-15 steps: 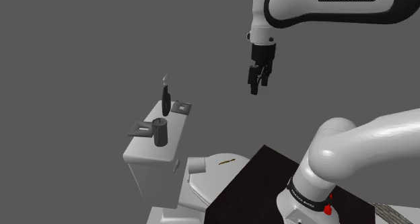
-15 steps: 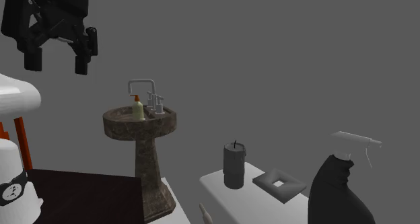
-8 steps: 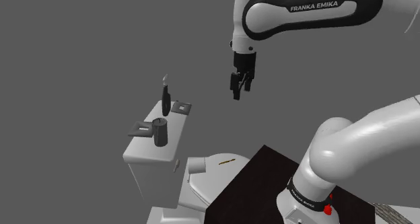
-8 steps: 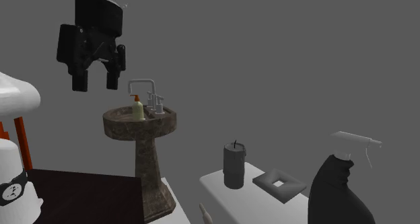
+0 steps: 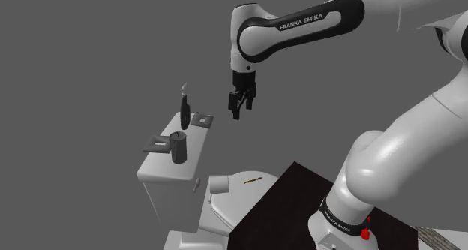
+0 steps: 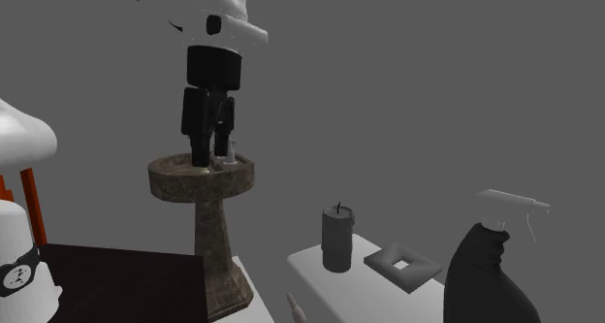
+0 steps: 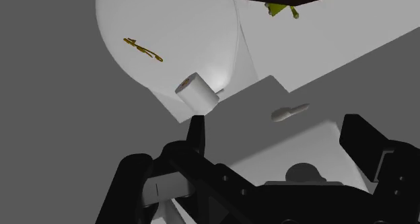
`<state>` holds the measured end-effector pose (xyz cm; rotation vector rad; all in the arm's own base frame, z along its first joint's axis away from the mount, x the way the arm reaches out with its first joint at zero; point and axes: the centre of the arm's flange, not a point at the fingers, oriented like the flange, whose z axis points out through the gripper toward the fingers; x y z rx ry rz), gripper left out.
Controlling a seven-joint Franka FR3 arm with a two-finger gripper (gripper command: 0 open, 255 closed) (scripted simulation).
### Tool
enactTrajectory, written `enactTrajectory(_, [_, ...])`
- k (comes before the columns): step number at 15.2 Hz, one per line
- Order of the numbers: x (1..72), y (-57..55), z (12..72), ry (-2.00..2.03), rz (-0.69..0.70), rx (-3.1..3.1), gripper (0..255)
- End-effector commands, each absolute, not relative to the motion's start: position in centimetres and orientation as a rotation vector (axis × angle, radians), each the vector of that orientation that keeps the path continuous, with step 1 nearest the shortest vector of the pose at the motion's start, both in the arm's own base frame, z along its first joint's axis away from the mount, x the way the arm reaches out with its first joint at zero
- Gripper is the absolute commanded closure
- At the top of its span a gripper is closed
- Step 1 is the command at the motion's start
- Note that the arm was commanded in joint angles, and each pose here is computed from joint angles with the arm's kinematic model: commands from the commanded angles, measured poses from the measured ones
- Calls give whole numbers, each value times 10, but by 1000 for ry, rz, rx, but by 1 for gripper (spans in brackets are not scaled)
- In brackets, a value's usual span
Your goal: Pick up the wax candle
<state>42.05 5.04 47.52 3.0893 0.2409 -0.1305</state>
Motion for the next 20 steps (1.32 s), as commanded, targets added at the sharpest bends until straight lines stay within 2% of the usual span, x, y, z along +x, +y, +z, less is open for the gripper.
enactTrajectory(1, [440,64,463,262,-118,3092,0])
enactTrajectory(20, [614,187,354,459,-12,3107,0])
